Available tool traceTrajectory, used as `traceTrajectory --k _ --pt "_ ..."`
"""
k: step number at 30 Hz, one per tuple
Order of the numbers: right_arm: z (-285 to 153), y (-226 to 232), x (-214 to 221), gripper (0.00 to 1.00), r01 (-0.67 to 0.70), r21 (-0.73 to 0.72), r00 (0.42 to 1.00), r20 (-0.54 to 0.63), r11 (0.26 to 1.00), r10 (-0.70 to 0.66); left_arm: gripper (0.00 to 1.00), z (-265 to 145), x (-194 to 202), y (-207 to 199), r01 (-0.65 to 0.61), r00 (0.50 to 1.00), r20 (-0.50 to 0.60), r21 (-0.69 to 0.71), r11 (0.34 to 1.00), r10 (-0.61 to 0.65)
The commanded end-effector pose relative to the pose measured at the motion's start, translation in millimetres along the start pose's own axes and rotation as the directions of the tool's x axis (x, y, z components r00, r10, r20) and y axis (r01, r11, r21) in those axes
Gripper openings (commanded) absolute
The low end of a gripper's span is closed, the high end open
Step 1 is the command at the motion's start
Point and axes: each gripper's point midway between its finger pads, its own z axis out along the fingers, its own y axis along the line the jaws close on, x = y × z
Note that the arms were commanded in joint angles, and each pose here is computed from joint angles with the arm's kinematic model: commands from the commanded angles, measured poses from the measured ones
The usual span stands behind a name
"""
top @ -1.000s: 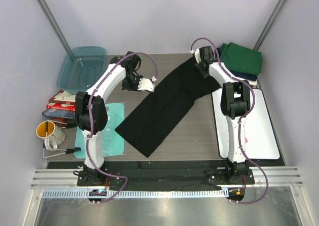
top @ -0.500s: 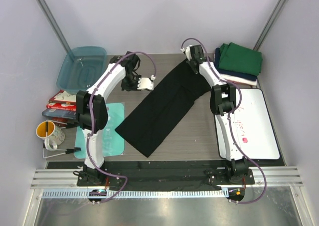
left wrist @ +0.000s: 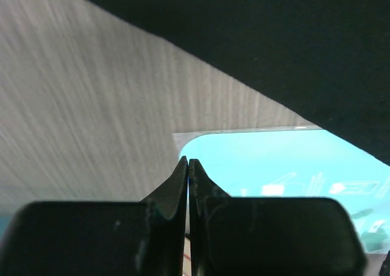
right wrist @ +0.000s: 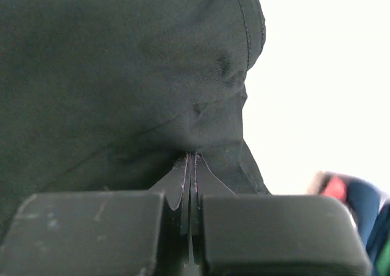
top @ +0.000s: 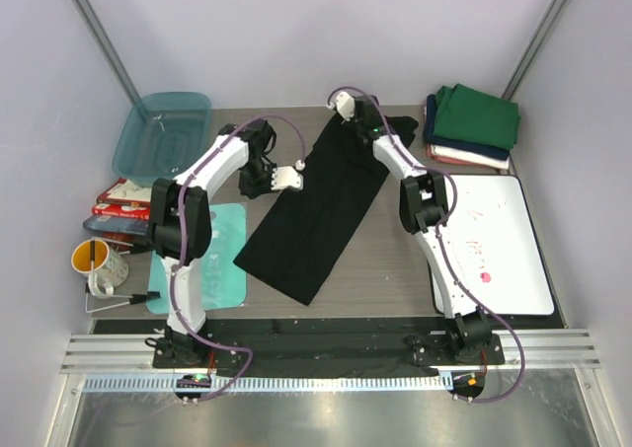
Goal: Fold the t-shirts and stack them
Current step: Rotate the tshirt 70 degrees
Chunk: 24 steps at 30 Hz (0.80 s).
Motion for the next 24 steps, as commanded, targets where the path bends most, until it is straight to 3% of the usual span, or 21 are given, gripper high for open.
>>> traceTrajectory --k 1,3,4,5,6,8,10,11,14,17,19,20,21,22,23,24 --pt "7.1 18.9 -52.5 0.01 0.067 0.062 0.983 0.164 0.996 -0.076 0.00 -29.9 -10.0 -12.1 0.021 0.995 0.098 -0.050 0.999 -0.016" --pt "1.7 -1.4 -57.8 0.02 -0.005 0.137 0.985 0.169 0.991 -0.019 0.00 -31.1 -10.9 -21.2 0.025 0.993 0.118 -0.051 0.998 -0.018" --pt "-11.4 -28.2 -68.4 0.10 -0.051 0.217 0.984 0.180 0.975 0.012 0.00 -31.0 -13.0 -17.5 0.031 0.991 0.132 -0.075 0.997 -0.021" --pt "-10.8 -29.9 -52.2 0.18 -0.062 0.235 0.989 0.145 0.970 0.028 0.00 -34.9 -14.3 -17.7 0.039 0.989 0.147 -0.093 0.995 -0.025" --pt "-18.0 -44.6 -56.2 0.38 -0.103 0.279 0.984 0.168 0.955 0.057 0.00 -28.5 -14.0 -21.1 0.094 0.984 0.161 -0.093 0.991 -0.078" --pt "-37.0 -68.7 -50.6 0.52 -0.136 0.354 0.986 0.141 0.925 0.091 0.00 -32.0 -20.6 0.1 0.153 0.968 0.227 -0.195 0.969 -0.107" --pt "-51.7 -91.1 -49.3 0.60 -0.190 0.427 0.979 0.153 0.884 0.137 0.00 -31.2 -14.3 5.5 0.303 0.936 0.266 -0.268 0.915 -0.232" --pt "-67.9 -108.2 -47.3 0.60 -0.214 0.480 0.976 0.141 0.851 0.167 0.00 -38.9 -18.9 26.9 0.355 0.913 0.329 -0.353 0.866 -0.240" --pt "-93.3 -132.5 -44.7 0.63 -0.283 0.541 0.959 0.142 0.792 0.246 0.00 -40.4 -5.9 31.7 0.524 0.840 0.391 -0.408 0.748 -0.376" --pt "-128.5 -147.4 -49.1 0.63 -0.349 0.525 0.935 0.140 0.776 0.326 0.00 -52.8 4.4 39.6 0.638 0.762 0.471 -0.424 0.644 -0.445" --pt "-146.6 -131.3 -60.2 0.57 -0.352 0.366 0.935 0.105 0.861 0.338 0.00 -62.0 10.4 42.0 0.666 0.738 0.498 -0.430 0.609 -0.455" --pt "-149.2 -109.7 -57.1 0.50 -0.361 0.271 0.932 0.076 0.892 0.354 0.00 -64.6 11.6 41.9 0.667 0.737 0.501 -0.434 0.605 -0.453" --pt "-154.4 -79.0 -42.4 0.30 -0.313 0.141 0.947 -0.023 0.939 0.319 0.00 -65.5 15.4 40.3 0.667 0.738 0.498 -0.439 0.601 -0.455" --pt "-165.5 -44.2 -59.1 0.16 -0.286 -0.094 0.958 0.004 0.953 0.288 0.00 -71.7 16.3 40.3 0.667 0.739 0.506 -0.452 0.593 -0.446" --pt "-172.6 -11.2 -49.2 0.05 -0.217 -0.207 0.976 -0.043 0.954 0.212 0.00 -74.1 17.9 39.4 0.664 0.741 0.506 -0.458 0.591 -0.440" --pt "-190.8 28.0 -29.9 0.01 -0.174 -0.380 0.983 -0.122 0.909 0.138 0.00 -73.8 22.4 37.3 0.658 0.747 0.498 -0.467 0.590 -0.440"
